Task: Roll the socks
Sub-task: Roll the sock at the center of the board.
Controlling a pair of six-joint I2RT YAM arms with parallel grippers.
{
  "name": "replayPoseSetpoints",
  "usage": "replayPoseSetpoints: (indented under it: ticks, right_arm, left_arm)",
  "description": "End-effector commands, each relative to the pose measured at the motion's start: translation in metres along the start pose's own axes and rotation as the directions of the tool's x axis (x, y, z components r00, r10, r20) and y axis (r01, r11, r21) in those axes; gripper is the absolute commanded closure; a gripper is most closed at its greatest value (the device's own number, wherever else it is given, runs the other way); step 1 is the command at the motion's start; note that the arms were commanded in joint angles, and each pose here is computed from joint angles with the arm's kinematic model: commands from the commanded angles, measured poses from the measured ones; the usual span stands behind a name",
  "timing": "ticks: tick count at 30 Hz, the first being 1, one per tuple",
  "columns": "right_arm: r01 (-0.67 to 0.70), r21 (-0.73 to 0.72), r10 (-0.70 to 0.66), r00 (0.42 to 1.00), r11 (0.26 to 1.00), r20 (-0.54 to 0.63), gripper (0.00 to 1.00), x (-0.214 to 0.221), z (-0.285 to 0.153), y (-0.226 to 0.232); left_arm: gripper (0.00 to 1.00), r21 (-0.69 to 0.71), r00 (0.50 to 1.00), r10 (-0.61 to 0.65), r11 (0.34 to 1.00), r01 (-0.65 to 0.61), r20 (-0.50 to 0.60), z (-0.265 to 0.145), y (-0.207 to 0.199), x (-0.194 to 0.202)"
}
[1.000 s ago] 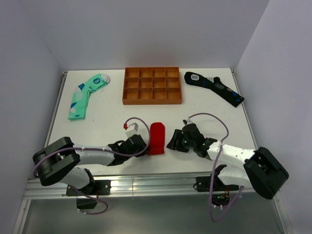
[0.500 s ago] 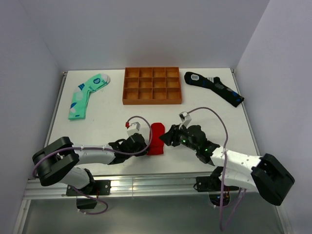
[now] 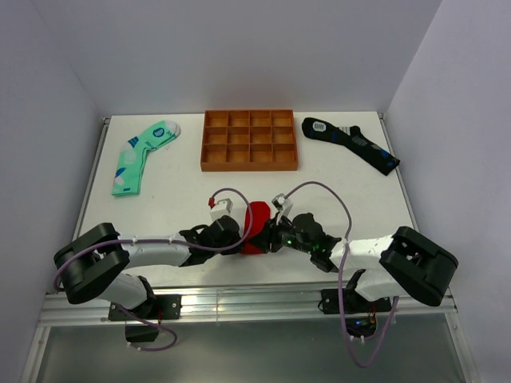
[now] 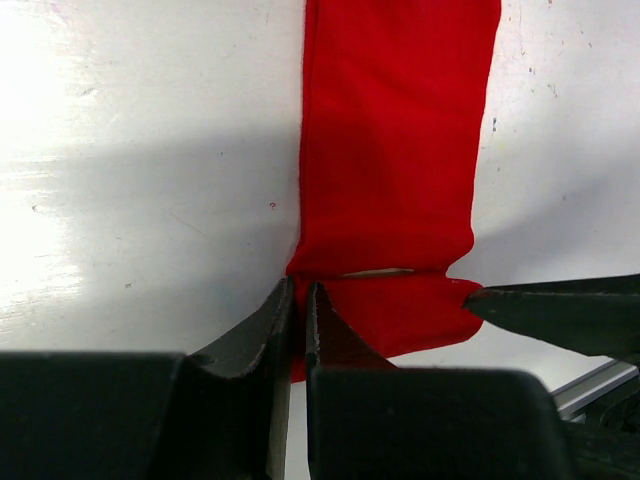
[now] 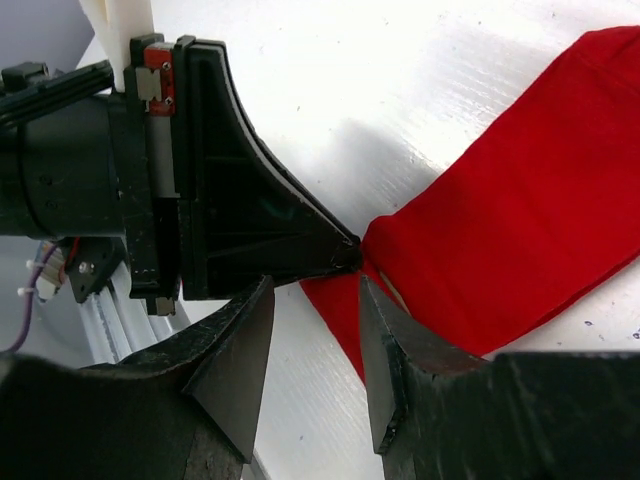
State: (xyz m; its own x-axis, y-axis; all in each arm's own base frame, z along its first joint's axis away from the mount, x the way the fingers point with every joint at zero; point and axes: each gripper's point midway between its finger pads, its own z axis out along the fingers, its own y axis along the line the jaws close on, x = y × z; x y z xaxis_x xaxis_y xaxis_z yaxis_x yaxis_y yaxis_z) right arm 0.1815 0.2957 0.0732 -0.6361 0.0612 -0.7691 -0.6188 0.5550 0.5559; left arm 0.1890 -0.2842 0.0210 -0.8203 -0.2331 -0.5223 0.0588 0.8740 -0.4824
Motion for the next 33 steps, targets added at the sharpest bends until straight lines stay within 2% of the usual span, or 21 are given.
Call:
replayPoseSetpoints:
  ticks: [1,12,33]
  right_arm:
    - [0.076,0.001,-0.076,0.996,0.997,0.048,0.53,-0.010,0.001,0.005]
    - [0.123,0.132,-0.124,0.992,0.984,-0.001,0.54,0.009,0.006,-0.020]
    - [0.091,0.193,-0.089,0.996,0.977,-0.023,0.56,0.041,-0.011,-0.027]
  left_arm:
    - [1.00,-0.106,0.995,0.062,0.992,-0.071,-0.081,0.000,0.029,0.018]
    - [1.00,-0.103,0.993,0.075,0.991,-0.084,-0.089,0.000,0.027,0.016]
    - [1.00,-0.101,0.993,0.059,0.993,-0.069,-0.099,0.006,0.024,0.010]
